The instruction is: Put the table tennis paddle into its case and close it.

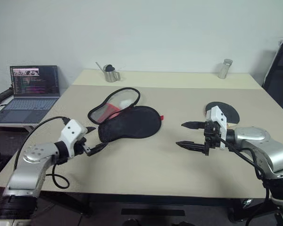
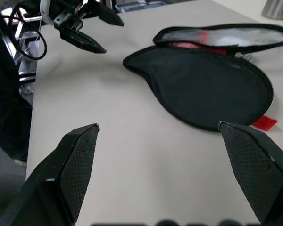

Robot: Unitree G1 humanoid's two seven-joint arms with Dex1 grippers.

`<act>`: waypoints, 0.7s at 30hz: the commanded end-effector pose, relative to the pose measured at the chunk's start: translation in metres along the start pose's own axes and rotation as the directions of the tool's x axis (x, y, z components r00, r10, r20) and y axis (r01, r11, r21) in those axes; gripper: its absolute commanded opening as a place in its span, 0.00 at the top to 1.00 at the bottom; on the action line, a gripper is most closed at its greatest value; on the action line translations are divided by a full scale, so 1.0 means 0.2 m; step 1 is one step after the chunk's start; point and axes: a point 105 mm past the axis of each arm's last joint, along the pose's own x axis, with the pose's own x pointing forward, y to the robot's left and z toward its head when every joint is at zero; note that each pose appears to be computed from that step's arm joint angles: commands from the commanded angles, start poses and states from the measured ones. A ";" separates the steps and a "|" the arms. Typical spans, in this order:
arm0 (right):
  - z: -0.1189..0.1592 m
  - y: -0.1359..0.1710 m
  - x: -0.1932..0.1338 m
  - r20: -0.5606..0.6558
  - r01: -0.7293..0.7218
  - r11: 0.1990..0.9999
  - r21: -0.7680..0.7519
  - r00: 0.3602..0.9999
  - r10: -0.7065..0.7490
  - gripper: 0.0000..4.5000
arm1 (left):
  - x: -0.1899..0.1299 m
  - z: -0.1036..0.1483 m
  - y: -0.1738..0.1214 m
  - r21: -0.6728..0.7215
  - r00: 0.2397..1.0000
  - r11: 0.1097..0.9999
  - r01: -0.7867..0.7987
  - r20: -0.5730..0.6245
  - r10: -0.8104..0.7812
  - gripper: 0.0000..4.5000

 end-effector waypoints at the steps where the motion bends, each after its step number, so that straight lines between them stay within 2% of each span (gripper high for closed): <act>1: 0.09 0.03 0.00 0.067 0.001 0.999 -0.036 0.998 0.001 0.01 | 0.08 0.01 0.06 0.055 0.999 0.997 0.046 -0.007 -0.045 0.00; 5: 0.09 0.04 0.01 0.079 0.006 0.999 -0.041 0.997 -0.003 0.01 | 0.17 -0.02 0.06 0.078 0.990 0.988 0.136 -0.046 -0.133 0.00; 10: 0.11 0.11 0.01 0.092 -0.044 0.998 -0.033 0.995 0.047 0.01 | 0.19 -0.05 0.05 0.140 0.967 0.960 0.244 -0.112 -0.229 0.00; 21: 0.13 0.15 0.02 0.109 -0.045 0.998 -0.048 0.993 0.050 0.01 | 0.24 -0.09 0.07 0.243 0.959 0.934 0.261 -0.179 -0.221 0.00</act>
